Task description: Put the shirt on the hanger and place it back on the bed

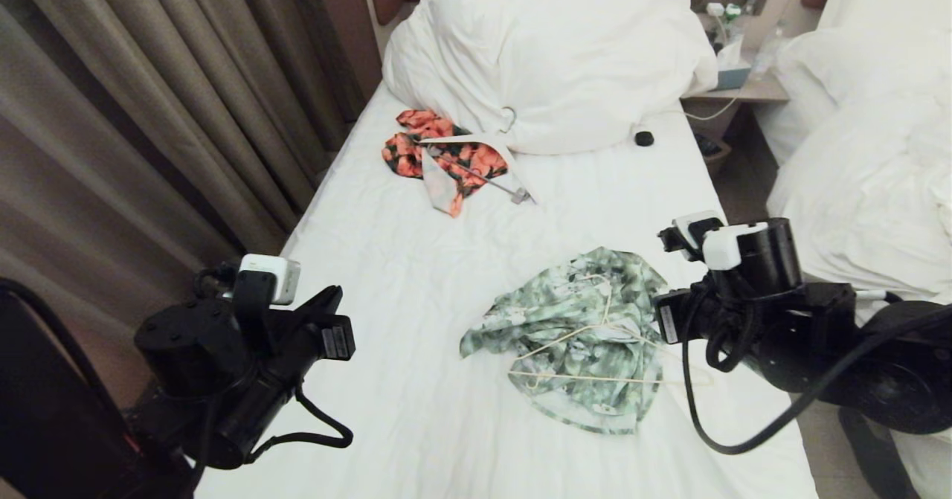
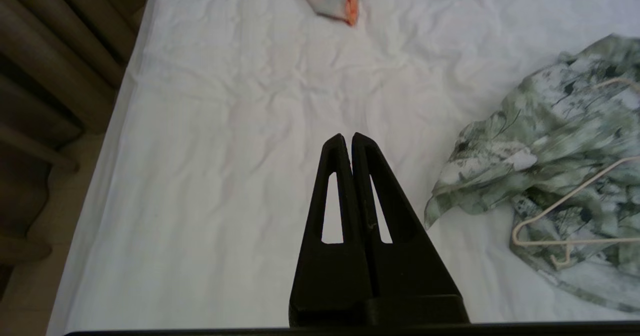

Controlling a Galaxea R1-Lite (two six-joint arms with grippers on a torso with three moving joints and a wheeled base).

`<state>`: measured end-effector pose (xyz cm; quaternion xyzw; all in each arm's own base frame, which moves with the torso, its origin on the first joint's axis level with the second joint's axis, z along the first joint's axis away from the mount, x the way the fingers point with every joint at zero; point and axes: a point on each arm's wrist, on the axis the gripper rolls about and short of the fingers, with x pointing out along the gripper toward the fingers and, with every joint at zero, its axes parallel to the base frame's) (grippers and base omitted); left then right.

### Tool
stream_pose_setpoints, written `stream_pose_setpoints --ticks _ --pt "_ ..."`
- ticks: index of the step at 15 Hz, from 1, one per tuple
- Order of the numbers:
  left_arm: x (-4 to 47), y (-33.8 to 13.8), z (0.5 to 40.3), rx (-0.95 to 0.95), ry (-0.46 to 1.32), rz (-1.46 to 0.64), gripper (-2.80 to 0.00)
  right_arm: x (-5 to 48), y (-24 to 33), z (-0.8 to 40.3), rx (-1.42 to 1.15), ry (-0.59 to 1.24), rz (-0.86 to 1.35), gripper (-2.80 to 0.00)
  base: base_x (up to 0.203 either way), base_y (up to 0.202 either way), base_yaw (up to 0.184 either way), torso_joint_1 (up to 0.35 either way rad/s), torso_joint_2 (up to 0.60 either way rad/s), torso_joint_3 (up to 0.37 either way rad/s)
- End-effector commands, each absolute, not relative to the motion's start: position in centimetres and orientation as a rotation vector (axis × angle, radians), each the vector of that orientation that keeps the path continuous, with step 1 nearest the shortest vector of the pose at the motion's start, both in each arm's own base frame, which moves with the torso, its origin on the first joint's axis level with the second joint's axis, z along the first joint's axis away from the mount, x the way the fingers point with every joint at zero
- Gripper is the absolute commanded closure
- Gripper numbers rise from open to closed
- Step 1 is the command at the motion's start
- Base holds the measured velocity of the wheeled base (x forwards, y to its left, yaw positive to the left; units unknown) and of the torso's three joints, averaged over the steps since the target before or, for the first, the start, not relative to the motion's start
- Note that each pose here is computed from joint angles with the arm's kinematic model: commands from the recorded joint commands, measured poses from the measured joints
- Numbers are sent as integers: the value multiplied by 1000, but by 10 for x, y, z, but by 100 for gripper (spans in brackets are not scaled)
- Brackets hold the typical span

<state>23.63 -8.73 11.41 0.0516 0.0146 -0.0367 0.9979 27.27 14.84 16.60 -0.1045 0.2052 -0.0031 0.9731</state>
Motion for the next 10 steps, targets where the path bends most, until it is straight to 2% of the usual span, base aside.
stream_pose_setpoints --ticks 1,5,7,10 --pt "224 -82 129 84 -25 -70 0 247 133 189 -173 350 -8 0 0 0 0 0 0 0" --pt "195 -70 145 52 -83 -58 0 191 99 208 -128 274 -7 0 0 0 0 0 0 0" --pt "188 -65 142 60 -65 25 0 165 75 218 -117 214 -43 0 0 0 0 0 0 0" --pt "176 -57 157 33 -134 94 0 123 35 215 -170 144 -125 0 0 0 0 0 0 0"
